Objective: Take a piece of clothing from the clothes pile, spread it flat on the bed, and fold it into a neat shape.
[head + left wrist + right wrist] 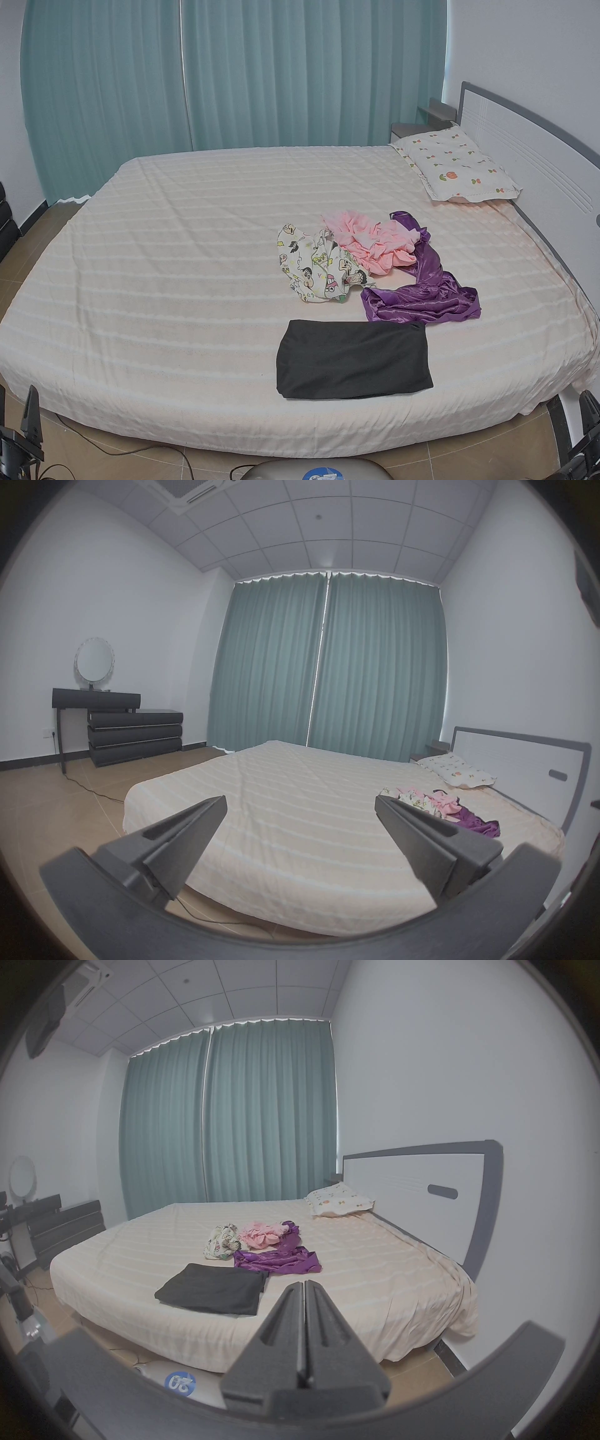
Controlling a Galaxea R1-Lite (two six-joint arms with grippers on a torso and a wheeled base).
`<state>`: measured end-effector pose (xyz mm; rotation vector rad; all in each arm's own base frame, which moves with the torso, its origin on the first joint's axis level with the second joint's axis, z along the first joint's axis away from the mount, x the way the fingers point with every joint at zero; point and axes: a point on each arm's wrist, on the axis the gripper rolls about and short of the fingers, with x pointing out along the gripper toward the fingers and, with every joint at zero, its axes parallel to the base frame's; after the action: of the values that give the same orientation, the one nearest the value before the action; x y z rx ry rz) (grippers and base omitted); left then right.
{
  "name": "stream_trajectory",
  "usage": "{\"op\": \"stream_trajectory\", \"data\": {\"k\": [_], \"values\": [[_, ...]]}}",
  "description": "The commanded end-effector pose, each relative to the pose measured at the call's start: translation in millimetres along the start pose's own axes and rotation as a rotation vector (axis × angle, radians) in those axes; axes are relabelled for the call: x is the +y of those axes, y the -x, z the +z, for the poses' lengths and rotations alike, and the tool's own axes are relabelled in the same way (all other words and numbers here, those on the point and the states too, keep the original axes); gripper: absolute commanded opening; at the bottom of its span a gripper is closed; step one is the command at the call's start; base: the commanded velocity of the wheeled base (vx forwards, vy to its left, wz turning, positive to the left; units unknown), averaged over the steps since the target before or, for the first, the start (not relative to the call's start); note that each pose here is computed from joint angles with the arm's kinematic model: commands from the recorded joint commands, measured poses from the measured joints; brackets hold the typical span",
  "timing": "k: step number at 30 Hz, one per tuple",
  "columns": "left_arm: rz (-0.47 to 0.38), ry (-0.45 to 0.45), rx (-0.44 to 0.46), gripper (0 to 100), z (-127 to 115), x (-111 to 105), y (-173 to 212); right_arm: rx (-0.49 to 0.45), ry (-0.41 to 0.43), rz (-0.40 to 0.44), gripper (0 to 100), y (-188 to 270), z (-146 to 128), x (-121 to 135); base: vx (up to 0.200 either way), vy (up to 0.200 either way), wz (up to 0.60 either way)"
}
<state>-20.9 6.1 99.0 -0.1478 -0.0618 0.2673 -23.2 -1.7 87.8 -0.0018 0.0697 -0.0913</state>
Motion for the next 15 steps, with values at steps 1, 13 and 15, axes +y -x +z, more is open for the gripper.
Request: {"op": "stream_trajectory", "data": {"k": [1, 13, 15], "values": [[0.000, -0.005, -0.026, 100, -16.0, 3.3, 3.5, -0.053, 0.010, 0.002, 0, 3.1, -5.6, -0.6, 0.000, 0.000, 0.00], [-0.251, -0.117, 0.068, 100, -24.0, -1.4, 4.2, -0.066, 0.006, -0.004, 0, 2.4, -5.5, -0.6, 0.000, 0.000, 0.00], [-0.278, -0.152, 0.070, 100, -24.5, -1.9, 4.4, -0.068, 0.003, -0.004, 0, 2.4, -5.3, -0.6, 0.000, 0.000, 0.00]]}}
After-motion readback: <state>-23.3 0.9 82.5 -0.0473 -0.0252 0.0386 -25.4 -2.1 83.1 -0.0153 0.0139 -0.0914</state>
